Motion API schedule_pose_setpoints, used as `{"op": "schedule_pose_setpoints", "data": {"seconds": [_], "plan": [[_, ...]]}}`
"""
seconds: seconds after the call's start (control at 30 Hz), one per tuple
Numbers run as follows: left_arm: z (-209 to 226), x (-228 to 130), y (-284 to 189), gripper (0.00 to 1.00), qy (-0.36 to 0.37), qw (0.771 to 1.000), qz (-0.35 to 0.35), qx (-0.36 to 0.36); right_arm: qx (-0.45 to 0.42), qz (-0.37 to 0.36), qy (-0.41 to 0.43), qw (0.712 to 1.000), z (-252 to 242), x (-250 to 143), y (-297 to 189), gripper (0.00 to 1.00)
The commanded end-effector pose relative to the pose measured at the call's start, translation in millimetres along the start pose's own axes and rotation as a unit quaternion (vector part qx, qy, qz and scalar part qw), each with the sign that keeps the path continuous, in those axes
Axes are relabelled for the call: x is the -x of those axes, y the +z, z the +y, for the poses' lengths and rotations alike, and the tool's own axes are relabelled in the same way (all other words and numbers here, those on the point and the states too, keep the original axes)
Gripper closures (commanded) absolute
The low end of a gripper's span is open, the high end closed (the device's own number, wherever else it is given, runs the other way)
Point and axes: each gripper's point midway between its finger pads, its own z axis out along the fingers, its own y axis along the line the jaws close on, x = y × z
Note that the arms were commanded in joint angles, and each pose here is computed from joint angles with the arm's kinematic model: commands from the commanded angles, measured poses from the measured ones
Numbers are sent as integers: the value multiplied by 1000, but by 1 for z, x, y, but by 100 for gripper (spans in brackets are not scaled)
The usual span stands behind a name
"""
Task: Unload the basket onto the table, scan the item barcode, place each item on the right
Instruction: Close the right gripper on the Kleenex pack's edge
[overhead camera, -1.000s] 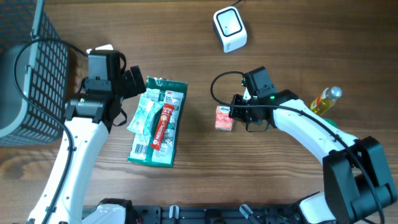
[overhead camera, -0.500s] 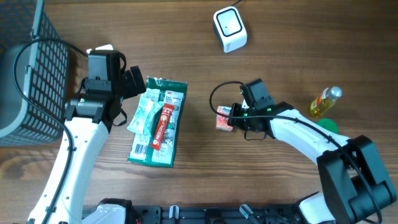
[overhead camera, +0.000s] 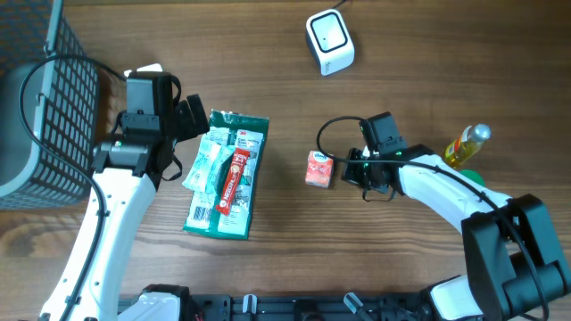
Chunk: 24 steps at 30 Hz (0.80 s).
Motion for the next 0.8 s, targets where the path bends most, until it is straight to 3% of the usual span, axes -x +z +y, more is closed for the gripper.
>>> {"op": "schedule_pose_setpoints", "data": {"seconds": [0.0, 0.07, 0.13, 0.43, 0.77], "plan": [[1, 6, -3, 0, -11, 1000, -9, 1, 83, 10, -33, 996, 40, 7, -21, 80], [1, 6, -3, 0, -11, 1000, -9, 1, 94, 1, -44, 995, 50, 12, -34, 48], [1, 6, -3, 0, -11, 1000, -9, 1, 91, 3, -46, 995, 48, 10, -34, 27], [1, 6, -3, 0, -11, 1000, -9, 1, 72, 30, -23, 997, 31, -7, -19, 23], [1, 6, -3, 0, -11, 1000, -9, 1, 87, 27, -35, 995, 39, -9, -16, 39]]}}
